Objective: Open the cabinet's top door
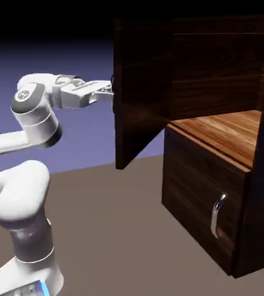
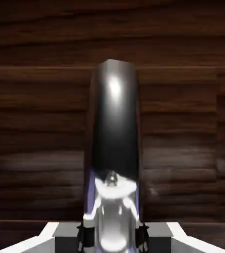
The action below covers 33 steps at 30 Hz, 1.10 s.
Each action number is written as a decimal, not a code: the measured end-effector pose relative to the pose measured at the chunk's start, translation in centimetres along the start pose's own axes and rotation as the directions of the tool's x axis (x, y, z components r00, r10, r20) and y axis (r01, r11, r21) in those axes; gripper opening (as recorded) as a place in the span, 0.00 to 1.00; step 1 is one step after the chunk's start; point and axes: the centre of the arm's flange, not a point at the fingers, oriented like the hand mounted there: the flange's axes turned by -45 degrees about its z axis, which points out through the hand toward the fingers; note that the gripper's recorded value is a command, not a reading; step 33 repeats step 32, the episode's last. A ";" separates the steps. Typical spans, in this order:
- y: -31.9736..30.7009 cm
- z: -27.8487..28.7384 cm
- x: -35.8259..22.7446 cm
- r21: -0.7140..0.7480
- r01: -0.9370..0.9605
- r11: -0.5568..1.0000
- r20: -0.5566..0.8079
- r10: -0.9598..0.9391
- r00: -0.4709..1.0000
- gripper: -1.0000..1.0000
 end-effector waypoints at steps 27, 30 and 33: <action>-15.8 -20.2 0.1 -0.579 -0.002 0.815 0.003 0.004 1.000 0.00; -17.9 -21.5 0.1 -0.626 -0.002 0.779 0.003 0.004 1.000 0.00; -19.3 -22.3 0.2 -0.655 -0.002 0.755 0.002 0.004 1.000 0.00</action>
